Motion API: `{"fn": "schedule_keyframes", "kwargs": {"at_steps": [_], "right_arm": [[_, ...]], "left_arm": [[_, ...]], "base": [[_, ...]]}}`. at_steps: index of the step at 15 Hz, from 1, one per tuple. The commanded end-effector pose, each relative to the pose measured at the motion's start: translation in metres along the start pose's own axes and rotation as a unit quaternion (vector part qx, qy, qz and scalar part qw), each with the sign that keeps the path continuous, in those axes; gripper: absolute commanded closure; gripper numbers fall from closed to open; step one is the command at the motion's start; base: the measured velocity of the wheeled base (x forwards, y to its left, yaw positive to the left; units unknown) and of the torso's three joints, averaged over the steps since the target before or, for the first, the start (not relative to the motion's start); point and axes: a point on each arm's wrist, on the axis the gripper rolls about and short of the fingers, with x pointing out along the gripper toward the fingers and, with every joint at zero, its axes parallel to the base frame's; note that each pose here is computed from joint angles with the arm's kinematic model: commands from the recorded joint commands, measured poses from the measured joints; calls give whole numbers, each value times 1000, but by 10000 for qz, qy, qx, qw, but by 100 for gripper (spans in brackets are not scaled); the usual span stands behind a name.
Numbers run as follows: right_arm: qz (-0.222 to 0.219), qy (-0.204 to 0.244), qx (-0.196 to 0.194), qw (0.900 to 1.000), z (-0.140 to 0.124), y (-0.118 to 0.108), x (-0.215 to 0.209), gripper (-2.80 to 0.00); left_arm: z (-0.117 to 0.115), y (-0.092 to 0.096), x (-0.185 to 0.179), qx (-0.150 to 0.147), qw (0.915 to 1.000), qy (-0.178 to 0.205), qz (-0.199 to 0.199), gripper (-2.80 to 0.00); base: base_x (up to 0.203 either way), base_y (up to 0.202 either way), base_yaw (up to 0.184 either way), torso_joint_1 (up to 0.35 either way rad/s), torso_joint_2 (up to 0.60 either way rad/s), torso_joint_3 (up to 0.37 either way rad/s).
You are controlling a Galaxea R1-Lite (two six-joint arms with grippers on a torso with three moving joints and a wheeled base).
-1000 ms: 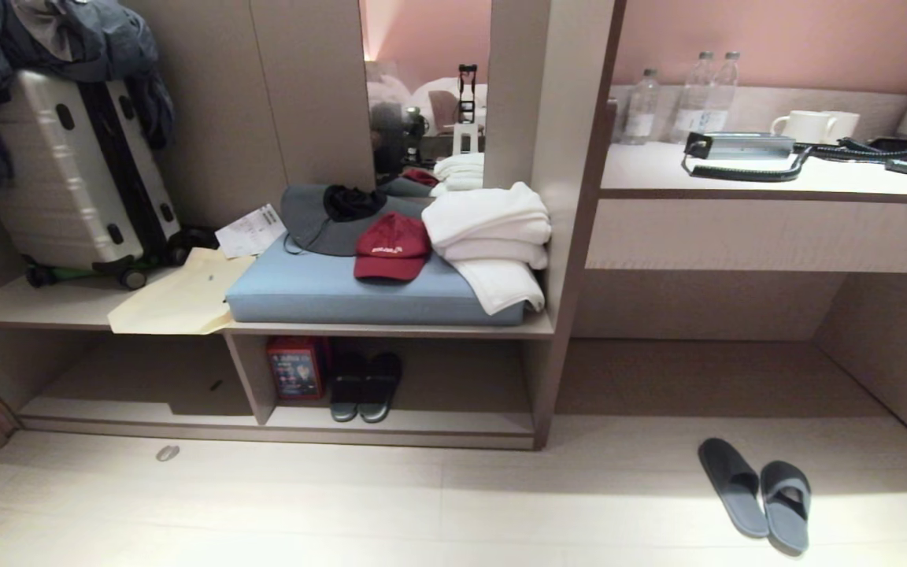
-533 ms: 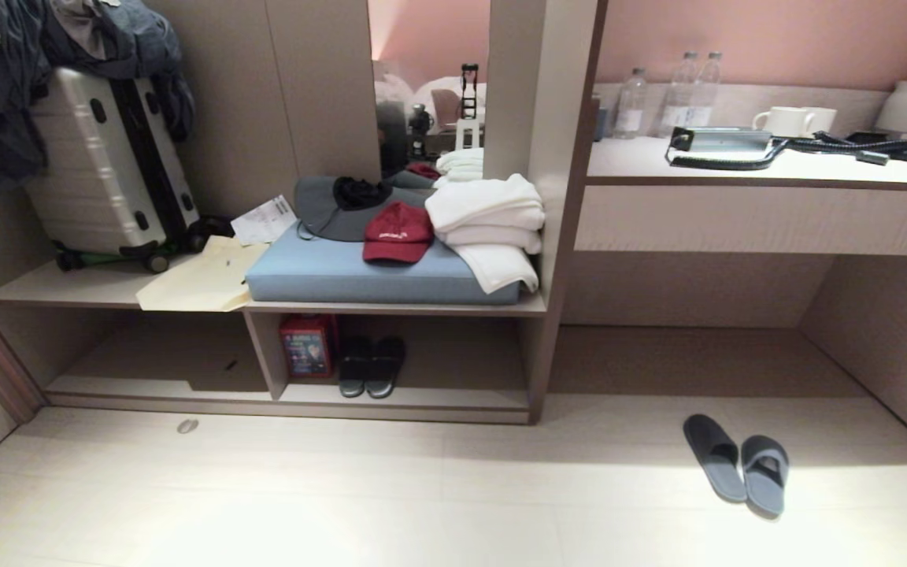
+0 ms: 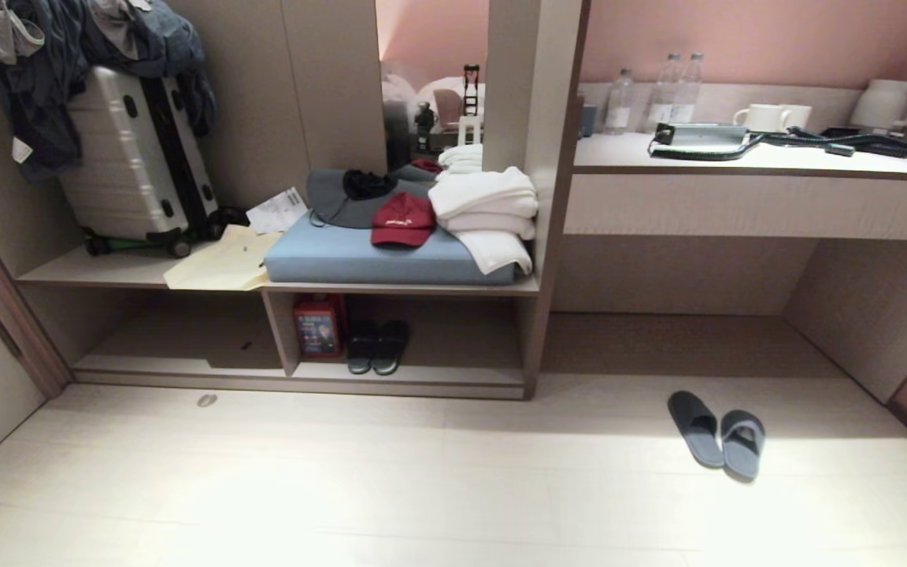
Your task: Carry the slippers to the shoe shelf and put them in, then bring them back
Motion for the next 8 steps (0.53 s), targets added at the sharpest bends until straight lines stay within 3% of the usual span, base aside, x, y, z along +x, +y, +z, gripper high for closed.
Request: {"fn": "schedule_keyframes", "kwargs": {"at_steps": [1,8], "right_arm": [[3,-1,-3,10000,0,0,0,0],[3,-7,-3,10000,0,0,0,0]], "left_arm": [[0,0,0,1,10000,11,1,0],[0,0,0,2,10000,11,1,0]], "base": [[-196,0,1,2,5,2],[-196,0,1,2,1,4]]}}
